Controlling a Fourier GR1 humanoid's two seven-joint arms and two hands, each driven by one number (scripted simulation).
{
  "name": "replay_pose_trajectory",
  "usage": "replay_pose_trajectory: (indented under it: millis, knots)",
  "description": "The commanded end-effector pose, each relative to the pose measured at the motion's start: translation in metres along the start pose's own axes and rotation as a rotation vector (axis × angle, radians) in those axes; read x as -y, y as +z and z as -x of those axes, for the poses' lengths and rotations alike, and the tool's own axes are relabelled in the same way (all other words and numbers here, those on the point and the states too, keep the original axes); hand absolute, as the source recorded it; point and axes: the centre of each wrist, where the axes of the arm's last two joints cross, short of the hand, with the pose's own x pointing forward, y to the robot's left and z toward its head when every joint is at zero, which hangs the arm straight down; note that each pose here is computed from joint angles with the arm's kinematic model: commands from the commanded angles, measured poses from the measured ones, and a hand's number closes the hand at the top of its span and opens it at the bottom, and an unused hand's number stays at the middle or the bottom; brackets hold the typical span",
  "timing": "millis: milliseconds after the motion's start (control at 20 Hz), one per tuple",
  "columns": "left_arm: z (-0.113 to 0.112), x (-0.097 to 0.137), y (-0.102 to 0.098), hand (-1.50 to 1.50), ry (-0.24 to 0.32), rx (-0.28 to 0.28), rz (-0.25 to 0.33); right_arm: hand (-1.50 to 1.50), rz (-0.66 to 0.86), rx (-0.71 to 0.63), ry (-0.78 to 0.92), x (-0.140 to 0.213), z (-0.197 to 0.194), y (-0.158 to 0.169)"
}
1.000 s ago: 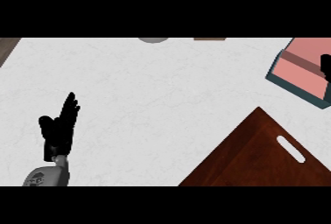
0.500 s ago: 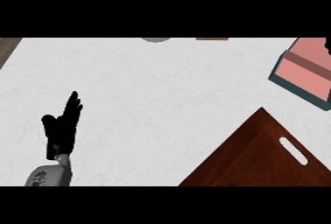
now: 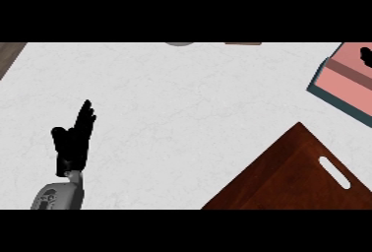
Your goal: Pick the tomato from the tray and place it in the cardboard box
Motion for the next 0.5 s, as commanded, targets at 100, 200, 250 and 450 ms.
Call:
replay_pose_trajectory:
  millis: [100, 200, 250, 450]
  knots:
    - [0.003, -0.003, 0.002, 0.0, -0.002, 0.021, 0.018, -1.5, -0.092, -0.058, -0.162, -0.01, 0.031, -0.007]
    - [0.001, -0.006, 0.005, 0.0, 0.01, 0.008, 0.004, -1.5, -0.076, -0.032, -0.214, -0.03, 0.047, 0.003]
    - [-0.003, 0.001, -0.003, 0.0, 0.002, -0.008, 0.018, -1.5, -0.072, -0.003, -0.247, -0.031, 0.047, 0.002]
    - [-0.002, -0.002, -0.001, 0.0, 0.005, 0.005, -0.009, -1.5, -0.014, 0.105, -0.445, -0.03, 0.043, 0.0]
